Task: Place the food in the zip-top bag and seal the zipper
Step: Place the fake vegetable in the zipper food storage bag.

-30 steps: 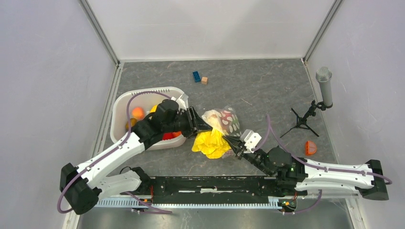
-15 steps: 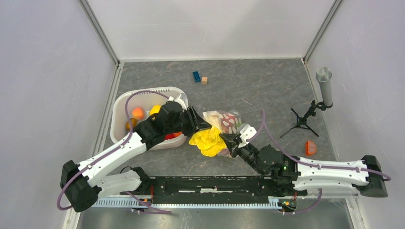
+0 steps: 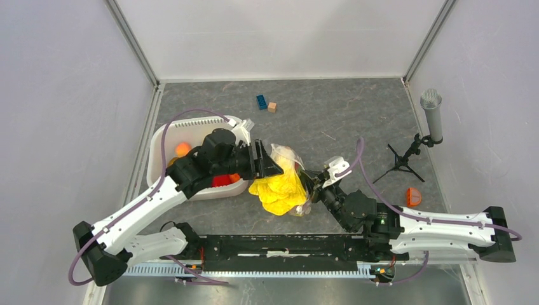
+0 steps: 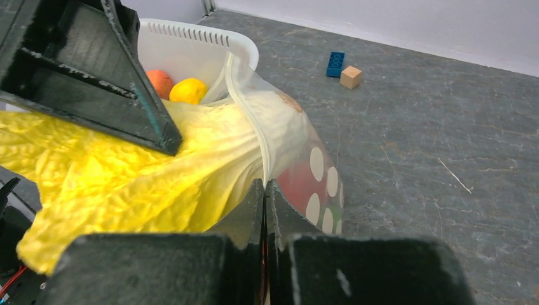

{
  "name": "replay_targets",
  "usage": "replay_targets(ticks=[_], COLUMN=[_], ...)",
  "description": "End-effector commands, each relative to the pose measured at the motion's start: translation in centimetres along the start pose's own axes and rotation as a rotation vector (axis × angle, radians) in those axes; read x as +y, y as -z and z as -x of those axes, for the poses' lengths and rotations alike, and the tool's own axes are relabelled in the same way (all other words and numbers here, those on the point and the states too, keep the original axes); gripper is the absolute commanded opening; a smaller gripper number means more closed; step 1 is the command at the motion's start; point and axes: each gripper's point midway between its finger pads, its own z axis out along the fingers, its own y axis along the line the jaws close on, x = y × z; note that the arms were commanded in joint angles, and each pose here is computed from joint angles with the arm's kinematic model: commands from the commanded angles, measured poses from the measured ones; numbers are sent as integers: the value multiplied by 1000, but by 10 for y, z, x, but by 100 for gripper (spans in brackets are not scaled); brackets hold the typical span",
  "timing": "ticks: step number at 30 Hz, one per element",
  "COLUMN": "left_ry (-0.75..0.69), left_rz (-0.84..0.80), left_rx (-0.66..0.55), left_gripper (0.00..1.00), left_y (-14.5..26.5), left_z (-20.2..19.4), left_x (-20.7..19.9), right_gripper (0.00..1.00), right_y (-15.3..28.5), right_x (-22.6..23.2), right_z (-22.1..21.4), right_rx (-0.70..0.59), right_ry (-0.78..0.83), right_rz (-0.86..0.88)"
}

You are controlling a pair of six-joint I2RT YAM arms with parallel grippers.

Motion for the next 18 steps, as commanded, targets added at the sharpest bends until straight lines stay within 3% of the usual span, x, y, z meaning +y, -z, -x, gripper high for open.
replay_targets(ticks=[1,6,7,12,18], left_ry=[-106,-142,-141,-130,-166], left_rz=[-69,-59,-54,-58,-63], left_rx=[100,176,180,178,221], left_gripper=[70,78,83,88,81], left_y=[10,20,20,19,28], left_z=[-15,-28,-30,-29,-36], left_x=[-15,-11,-9,-10,-11], right_gripper=[1,1,1,1,1], right_y=[0,-2,-3,-6,-7], right_x=[-2,0,1,9,9], right_z=[21,18,17,15,14], right_rx=[-40,-28,-25,-15,-13], right_ry=[-69,-52,-48,-35,-35], right_rz=[-32,-34,-32,-8,-9])
